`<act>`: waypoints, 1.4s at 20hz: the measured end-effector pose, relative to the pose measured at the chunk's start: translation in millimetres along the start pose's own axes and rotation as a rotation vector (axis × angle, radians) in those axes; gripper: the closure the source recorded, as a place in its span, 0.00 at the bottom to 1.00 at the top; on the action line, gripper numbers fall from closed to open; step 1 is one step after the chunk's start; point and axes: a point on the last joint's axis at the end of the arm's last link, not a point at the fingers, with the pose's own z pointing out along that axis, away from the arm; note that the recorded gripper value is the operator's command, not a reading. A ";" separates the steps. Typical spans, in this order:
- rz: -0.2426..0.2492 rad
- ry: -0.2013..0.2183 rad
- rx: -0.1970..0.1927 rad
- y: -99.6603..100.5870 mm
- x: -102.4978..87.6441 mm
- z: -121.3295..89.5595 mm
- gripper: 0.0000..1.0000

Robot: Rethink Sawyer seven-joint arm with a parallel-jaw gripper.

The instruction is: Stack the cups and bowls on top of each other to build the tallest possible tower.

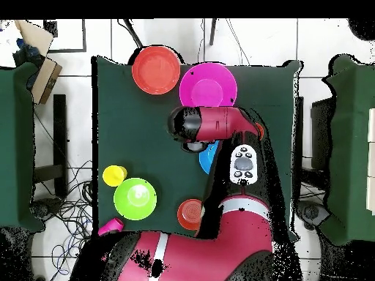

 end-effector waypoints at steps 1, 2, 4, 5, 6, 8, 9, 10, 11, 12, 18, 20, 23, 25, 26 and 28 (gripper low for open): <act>0.000 -0.001 0.000 -0.1 -0.6 -0.1 0.00; 0.000 -0.002 0.000 -0.2 -1.4 -0.2 0.00; 0.001 -0.006 0.001 -0.5 -3.3 -0.2 0.00; 0.001 -0.007 0.001 -0.7 -4.1 -0.2 0.00; 0.001 -0.009 0.002 -0.8 -5.4 -0.2 0.00; 0.002 -0.014 0.003 -1.2 -8.9 0.3 0.00; 0.002 -0.015 0.003 -1.3 -9.6 0.7 0.00; 0.002 -0.015 0.003 -1.0 -10.6 2.2 0.00; 0.001 -0.015 0.003 -0.8 -11.0 3.5 0.00; 0.001 -0.014 0.003 -0.6 -11.3 4.5 0.00; -0.001 -0.010 0.003 1.0 -13.9 12.8 0.00; -0.001 -0.009 0.003 1.3 -14.6 14.3 0.00; -0.001 -0.010 0.003 1.4 -15.2 14.8 0.00; -0.001 -0.010 0.003 1.3 -15.3 14.7 0.00; -0.001 -0.010 0.003 1.2 -15.4 14.6 0.00; -0.001 -0.010 0.003 1.3 -15.4 14.7 0.00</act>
